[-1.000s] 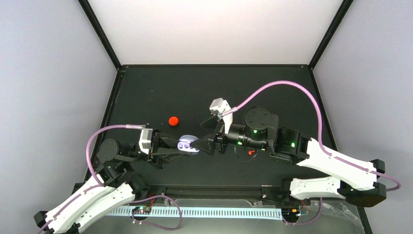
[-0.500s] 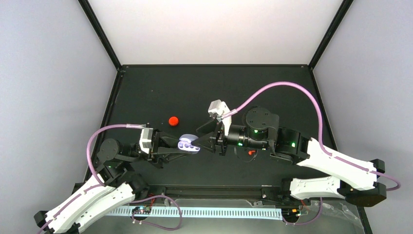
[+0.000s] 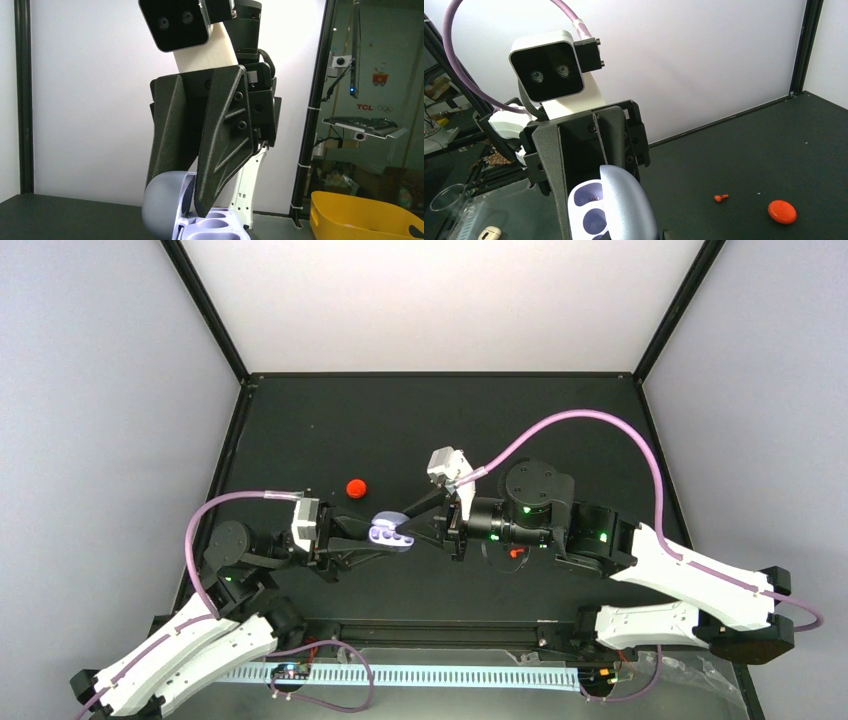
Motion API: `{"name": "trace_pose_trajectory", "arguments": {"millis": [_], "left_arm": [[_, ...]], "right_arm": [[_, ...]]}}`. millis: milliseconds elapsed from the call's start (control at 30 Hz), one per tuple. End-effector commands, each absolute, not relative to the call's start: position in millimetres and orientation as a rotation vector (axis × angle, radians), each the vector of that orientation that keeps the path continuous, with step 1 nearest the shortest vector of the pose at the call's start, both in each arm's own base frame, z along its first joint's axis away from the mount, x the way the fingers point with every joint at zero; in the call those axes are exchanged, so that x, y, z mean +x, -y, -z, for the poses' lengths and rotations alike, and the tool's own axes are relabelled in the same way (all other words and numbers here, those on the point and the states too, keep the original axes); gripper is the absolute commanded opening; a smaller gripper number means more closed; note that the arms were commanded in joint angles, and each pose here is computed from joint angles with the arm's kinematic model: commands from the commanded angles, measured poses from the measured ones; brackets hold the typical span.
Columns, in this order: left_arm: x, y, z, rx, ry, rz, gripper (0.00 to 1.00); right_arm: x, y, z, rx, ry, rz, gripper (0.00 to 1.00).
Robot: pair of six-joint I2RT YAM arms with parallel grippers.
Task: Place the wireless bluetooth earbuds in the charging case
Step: Move the earbud to the center of the board.
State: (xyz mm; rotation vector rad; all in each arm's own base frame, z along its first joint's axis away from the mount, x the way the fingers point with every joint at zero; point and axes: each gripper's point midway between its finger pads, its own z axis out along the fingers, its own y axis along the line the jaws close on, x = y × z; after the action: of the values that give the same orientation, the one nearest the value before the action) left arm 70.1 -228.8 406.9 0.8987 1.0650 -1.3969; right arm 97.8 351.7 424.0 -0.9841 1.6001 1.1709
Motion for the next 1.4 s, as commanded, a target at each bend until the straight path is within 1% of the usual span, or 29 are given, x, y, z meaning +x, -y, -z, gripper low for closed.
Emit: {"name": "trace_pose_trajectory", "arguments": {"millis": [0,133,233,333,400,467,667,800,933,1100,1367], "left_arm": [[58.6,223.4,-425.1,0.916,-0.986,1.415,0.02],[59.3,223.4,-425.7,0.910,-0.987,1.417,0.06],[60.5,224.0,-425.1,0.907,-0.994,1.416,0.09],[60.5,223.9,-424.9,0.906,-0.995,1.418,0.10],[60.7,223.8,-425.2,0.905,-0.995,1.418,0.12],[61.5,224.0,-425.4,0.901,-0.997,1.417,0.19],[64.2,225.1,-424.2,0.891,-1.011,1.417,0.34],[67.2,227.3,-420.3,0.889,-1.036,1.416,0.40],[70.0,228.7,-416.0,0.884,-1.062,1.414,0.43],[72.2,229.6,-413.7,0.880,-1.076,1.408,0.43],[74.5,231.5,-414.2,0.877,-1.089,1.410,0.40]], "right_arm": [[105.6,-345.1,-431.9,-0.950,-1.577,-1.130,0.21],[105.5,-344.7,-431.7,-0.952,-1.576,-1.127,0.13],[105.3,-343.9,-432.2,-0.950,-1.574,-1.128,0.04],[105.5,-343.1,-432.0,-0.948,-1.575,-1.126,0.01],[105.1,-342.4,-432.0,-0.947,-1.572,-1.127,0.01],[105.1,-342.1,-432.2,-0.945,-1.569,-1.128,0.01],[105.8,-338.4,-434.6,-0.932,-1.559,-1.124,0.01],[106.8,-335.3,-437.0,-0.925,-1.549,-1.112,0.01],[107.9,-332.8,-437.9,-0.926,-1.546,-1.093,0.01],[111.8,-331.1,-436.4,-0.945,-1.550,-1.037,0.01],[114.0,-328.4,-434.8,-0.980,-1.541,-0.974,0.01]]}}
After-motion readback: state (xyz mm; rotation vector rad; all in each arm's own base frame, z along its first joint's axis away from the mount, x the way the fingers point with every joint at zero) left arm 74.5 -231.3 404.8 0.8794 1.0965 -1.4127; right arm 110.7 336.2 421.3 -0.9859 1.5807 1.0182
